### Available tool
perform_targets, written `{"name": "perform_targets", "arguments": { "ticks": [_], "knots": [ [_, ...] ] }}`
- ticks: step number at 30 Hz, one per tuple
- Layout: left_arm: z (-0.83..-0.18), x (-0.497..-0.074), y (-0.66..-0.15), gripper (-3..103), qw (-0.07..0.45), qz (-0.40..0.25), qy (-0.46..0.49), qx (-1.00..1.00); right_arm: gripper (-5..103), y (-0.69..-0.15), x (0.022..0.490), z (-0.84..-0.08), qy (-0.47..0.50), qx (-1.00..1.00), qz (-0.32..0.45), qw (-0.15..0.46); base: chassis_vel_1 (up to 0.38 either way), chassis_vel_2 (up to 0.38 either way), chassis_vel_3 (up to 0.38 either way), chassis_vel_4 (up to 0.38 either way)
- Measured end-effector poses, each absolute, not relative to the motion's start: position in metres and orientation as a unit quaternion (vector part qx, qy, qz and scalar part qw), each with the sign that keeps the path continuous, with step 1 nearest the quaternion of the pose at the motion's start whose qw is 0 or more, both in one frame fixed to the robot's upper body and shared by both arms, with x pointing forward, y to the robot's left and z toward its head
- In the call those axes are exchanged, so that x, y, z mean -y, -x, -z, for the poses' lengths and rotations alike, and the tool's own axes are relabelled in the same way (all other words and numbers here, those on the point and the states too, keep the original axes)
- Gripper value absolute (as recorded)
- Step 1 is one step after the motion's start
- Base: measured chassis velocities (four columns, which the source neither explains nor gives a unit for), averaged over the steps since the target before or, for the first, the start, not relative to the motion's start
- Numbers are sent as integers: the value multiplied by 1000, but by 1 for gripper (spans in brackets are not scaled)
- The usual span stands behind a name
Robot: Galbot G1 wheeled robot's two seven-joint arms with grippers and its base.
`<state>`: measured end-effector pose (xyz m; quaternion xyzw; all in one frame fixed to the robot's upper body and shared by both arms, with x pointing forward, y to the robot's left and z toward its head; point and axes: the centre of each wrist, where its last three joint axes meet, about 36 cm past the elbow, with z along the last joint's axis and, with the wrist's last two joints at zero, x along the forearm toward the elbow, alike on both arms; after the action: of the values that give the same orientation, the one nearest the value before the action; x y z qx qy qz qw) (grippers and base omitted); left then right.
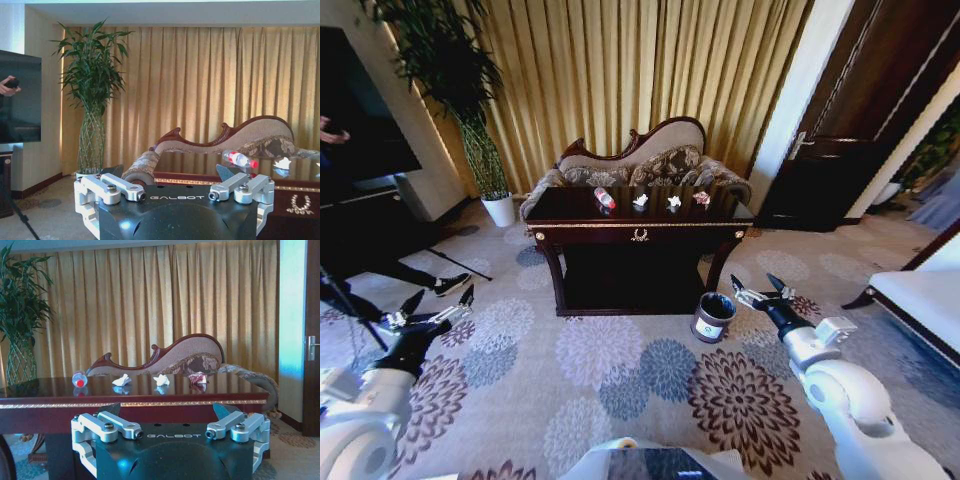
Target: Move to the front of the table and place the trash on the table into the trash bin.
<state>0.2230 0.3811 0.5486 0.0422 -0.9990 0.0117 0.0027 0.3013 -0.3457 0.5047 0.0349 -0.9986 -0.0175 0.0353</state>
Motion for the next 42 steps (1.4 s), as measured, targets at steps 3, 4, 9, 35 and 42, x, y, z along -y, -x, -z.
{"name": "perform_targets", "arguments": {
  "ticks": [3,4,9,35,42],
  "knots": [
    [-548,-381,-223,100,3,-12,-42,999,100,-302,345,-505,-36,999,18,35,-241,234,264,-230],
    [-548,-381,-223,100,3,-12,-42,999,100,-302,345,-505,-36,999,18,34,-267,234,225,-241],
    [-547,-382,-222,100,5,-13,-43,999,100,-302,345,-504,-37,999,18,35,-203,227,204,-216],
    [-546,-381,-221,100,2,-15,-39,999,100,-302,343,-501,-38,998,19,38,-222,220,223,-213],
    [-547,-380,-219,100,2,-16,-40,999,100,-306,344,-500,-40,998,18,40,-166,161,145,-140]
  ]
}}
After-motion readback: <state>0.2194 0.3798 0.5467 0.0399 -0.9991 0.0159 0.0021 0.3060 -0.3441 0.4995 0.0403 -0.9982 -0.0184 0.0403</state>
